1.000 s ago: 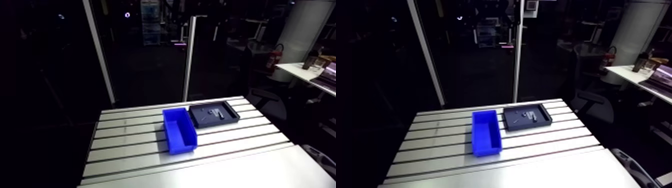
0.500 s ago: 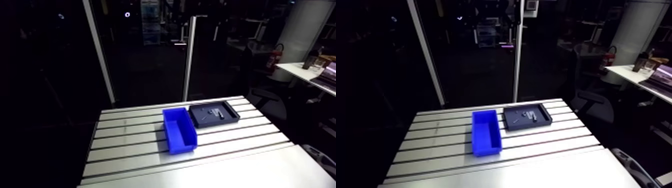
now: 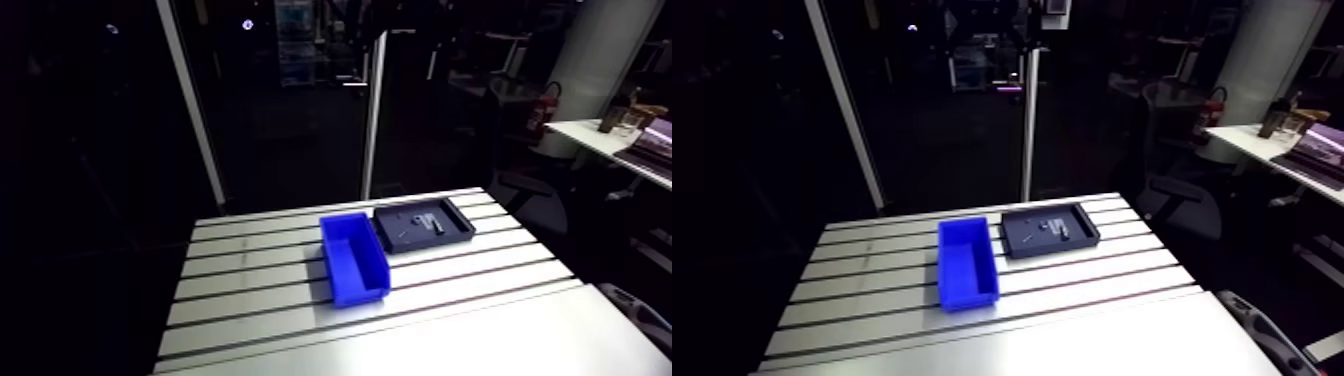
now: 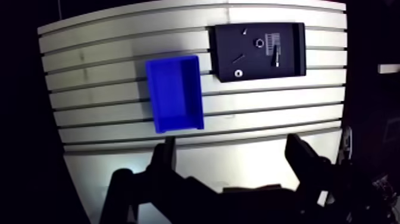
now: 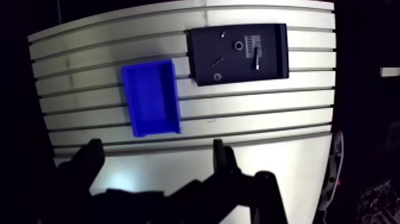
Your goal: Pick up the M10 bolt from the tray and put it into the blue bin.
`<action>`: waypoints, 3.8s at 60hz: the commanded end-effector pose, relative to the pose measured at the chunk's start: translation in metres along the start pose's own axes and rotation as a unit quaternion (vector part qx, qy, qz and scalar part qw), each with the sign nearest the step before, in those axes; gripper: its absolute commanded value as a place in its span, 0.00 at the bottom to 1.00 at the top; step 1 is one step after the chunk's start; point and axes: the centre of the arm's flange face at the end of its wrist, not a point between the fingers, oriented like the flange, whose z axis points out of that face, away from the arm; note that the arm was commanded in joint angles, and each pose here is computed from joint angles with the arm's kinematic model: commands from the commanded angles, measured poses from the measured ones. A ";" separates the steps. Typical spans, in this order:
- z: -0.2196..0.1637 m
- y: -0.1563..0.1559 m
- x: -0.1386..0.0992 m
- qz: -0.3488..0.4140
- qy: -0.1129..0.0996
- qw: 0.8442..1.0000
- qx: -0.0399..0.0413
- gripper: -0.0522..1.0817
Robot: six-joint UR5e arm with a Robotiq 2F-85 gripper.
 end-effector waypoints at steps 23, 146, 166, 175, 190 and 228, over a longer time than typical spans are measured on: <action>0.032 0.045 0.021 0.016 0.002 1.000 0.000 0.05; 0.235 0.158 0.064 0.009 -0.016 1.000 0.014 0.05; 0.262 0.170 0.058 0.000 -0.021 1.000 0.017 0.05; 0.267 0.175 0.054 0.005 -0.023 1.000 0.017 0.05; 0.286 0.172 0.049 0.002 -0.032 0.999 0.022 0.05; 0.319 0.170 0.045 0.013 -0.051 0.998 0.023 0.38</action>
